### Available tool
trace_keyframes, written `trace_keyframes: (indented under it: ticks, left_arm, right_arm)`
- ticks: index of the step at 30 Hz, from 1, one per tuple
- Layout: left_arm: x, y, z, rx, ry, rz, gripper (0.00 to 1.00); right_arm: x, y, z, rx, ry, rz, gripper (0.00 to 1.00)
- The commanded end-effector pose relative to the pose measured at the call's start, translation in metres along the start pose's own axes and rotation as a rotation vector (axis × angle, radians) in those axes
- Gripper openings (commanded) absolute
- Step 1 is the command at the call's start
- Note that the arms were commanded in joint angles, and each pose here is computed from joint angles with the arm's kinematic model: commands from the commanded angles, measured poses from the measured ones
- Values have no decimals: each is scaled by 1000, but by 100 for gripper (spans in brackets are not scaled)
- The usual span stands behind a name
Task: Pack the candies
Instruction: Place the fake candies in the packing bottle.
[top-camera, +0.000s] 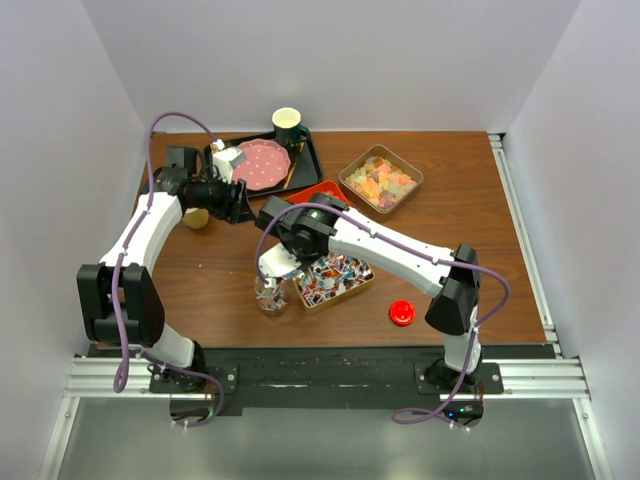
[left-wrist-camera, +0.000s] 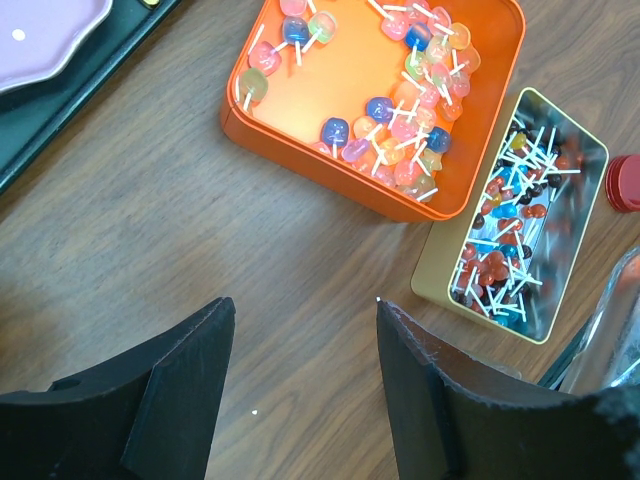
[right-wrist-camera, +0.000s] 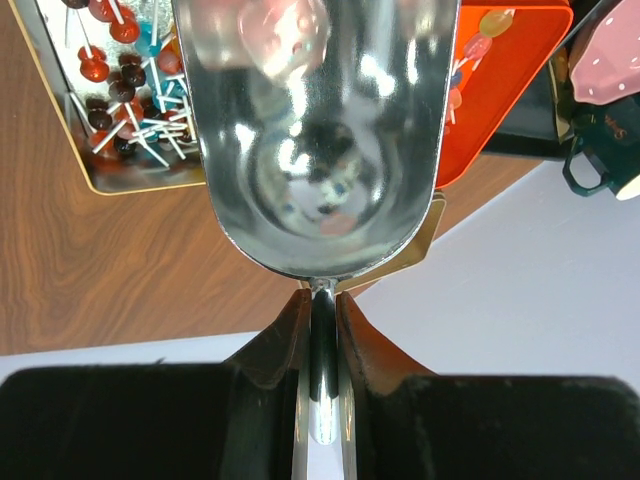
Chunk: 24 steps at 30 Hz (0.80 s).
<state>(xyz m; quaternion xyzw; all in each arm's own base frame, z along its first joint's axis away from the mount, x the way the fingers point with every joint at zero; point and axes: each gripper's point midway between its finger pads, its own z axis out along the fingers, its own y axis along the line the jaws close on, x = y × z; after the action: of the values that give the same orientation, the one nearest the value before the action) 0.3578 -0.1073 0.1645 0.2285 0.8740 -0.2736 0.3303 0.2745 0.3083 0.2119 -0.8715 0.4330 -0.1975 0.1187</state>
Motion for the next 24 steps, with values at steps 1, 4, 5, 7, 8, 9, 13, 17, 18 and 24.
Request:
trace_keyframes:
  ticks: [1, 4, 5, 7, 8, 9, 13, 17, 18, 24]
  left_arm:
    - [-9, -4, -8, 9, -42, 18, 63]
    - [-11, -3, -6, 12, -44, 18, 63]
    - [-11, -3, -6, 13, -42, 18, 63]
    - [-13, -2, -6, 11, -46, 17, 63]
    - [-13, -2, -6, 13, -46, 17, 63]
    - [-14, -3, -6, 14, -48, 16, 63]
    - [-18, -6, -8, 27, -64, 14, 63]
    - [-23, -10, -9, 37, -82, 13, 63]
    - [-23, -10, -8, 42, -85, 13, 63]
    - [-18, 0, 17, 14, -54, 5, 63]
  right_arm:
    - [14, 15, -27, -33, 6, 15, 0]
    - [16, 14, -26, -41, 25, 10, 0]
    - [16, 13, -26, -39, 31, 6, 0]
    - [16, 13, -26, -36, 46, -7, 0]
    - [16, 12, -26, -36, 50, -12, 0]
    - [18, 11, -27, -30, 57, -14, 0]
    - [18, 8, -29, -18, 72, -27, 0]
    - [20, 9, -32, -12, 72, -15, 0]
    - [20, 12, -31, -18, 75, -19, 0]
    - [24, 18, -29, 15, 69, 55, 0]
